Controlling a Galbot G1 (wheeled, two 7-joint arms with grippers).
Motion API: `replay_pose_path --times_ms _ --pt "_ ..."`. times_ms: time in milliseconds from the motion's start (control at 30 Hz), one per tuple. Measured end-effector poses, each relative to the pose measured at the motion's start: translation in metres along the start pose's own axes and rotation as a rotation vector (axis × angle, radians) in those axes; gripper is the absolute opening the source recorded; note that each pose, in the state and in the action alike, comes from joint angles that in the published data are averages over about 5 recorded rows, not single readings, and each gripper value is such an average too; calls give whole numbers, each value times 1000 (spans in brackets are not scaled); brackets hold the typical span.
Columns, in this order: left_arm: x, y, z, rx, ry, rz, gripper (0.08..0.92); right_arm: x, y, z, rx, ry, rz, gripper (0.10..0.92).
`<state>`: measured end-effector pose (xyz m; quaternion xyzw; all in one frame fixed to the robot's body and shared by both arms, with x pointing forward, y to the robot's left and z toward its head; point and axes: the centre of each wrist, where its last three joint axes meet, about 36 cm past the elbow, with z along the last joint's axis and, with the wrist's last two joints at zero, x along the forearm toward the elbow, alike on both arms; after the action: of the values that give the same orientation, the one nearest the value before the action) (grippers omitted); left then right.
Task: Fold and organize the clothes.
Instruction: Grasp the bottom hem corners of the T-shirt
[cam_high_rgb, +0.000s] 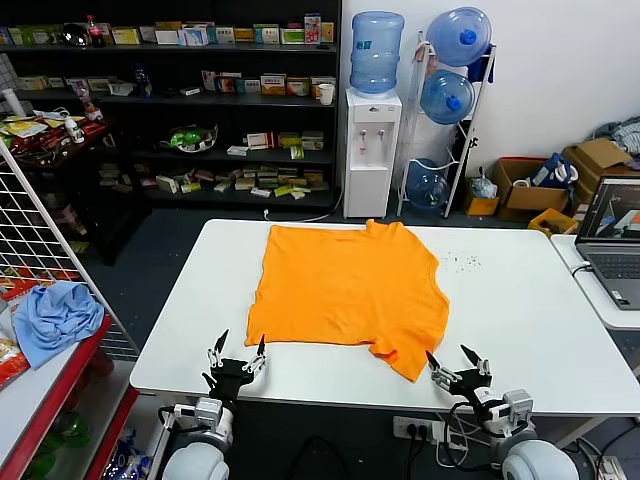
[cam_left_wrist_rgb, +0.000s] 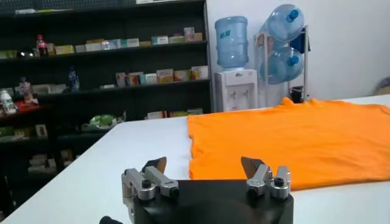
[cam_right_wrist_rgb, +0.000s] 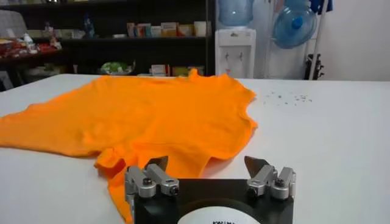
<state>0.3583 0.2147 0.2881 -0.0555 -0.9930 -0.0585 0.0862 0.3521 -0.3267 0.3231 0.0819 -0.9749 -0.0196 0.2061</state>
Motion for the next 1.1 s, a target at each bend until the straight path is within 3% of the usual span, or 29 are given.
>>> replay_pose_path --times_ms 600,700,1100 --pt "-23 8 -5 54 113 8 822 -35 20 -2 -44 37 -11 811" --pt "-26 8 -4 65 135 10 791 -38 24 -4 -51 41 -17 752" --pt "-28 7 -1 95 181 22 455 -41 33 -3 -65 59 -19 406"
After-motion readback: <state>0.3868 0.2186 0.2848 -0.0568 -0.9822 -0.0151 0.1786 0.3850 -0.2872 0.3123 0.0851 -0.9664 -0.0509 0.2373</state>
